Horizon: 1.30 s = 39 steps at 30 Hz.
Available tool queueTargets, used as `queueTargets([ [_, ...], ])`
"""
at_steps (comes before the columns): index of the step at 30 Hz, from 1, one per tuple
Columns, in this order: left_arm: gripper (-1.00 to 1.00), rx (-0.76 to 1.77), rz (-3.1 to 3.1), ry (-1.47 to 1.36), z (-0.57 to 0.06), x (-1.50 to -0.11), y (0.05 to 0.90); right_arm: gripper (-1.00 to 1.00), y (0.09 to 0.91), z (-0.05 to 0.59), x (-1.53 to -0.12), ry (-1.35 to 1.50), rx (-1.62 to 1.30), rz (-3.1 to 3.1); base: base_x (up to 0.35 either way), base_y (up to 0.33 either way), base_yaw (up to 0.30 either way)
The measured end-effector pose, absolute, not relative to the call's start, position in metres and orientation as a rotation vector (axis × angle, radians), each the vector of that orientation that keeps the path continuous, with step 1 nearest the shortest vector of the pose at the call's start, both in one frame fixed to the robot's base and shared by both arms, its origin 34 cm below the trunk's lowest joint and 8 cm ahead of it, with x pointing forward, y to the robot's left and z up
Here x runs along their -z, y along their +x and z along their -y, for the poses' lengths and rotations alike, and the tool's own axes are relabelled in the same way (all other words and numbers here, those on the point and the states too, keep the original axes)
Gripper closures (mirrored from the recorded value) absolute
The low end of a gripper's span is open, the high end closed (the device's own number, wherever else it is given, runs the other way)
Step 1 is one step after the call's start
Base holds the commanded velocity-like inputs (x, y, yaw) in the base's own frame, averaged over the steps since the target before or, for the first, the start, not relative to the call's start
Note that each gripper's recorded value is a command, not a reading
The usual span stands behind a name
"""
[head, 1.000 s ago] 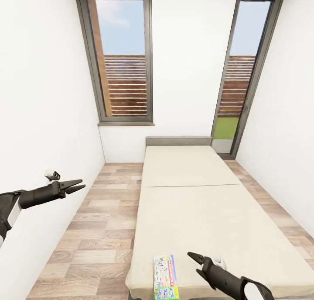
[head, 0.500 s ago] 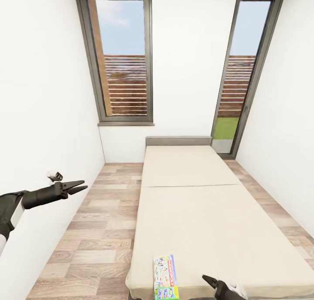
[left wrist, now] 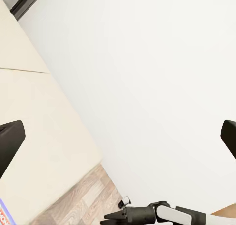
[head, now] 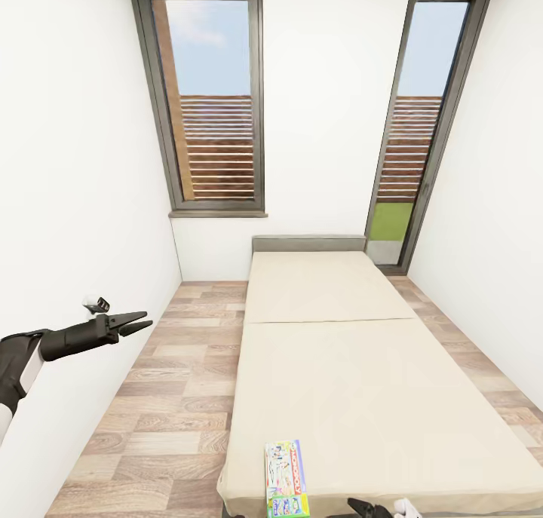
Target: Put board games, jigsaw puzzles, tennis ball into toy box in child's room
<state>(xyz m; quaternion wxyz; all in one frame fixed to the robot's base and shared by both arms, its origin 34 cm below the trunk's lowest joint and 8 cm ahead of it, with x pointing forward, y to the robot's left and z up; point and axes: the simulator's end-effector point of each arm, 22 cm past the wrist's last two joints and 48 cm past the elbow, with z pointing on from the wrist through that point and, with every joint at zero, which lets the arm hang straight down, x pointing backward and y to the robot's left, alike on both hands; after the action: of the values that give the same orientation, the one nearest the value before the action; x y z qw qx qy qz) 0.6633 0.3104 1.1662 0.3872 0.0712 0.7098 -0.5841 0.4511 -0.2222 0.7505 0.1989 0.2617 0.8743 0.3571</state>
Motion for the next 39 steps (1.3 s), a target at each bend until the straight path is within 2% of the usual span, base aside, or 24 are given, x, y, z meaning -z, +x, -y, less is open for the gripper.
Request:
queueTargets([
  [39, -1.00, 1.488, -1.805, 0.182, -0.310, -1.140, 0.676, -1.00, 0.472, 0.209, -0.736, 0.691, -1.072, -2.385, 0.000, 0.000, 0.000],
])
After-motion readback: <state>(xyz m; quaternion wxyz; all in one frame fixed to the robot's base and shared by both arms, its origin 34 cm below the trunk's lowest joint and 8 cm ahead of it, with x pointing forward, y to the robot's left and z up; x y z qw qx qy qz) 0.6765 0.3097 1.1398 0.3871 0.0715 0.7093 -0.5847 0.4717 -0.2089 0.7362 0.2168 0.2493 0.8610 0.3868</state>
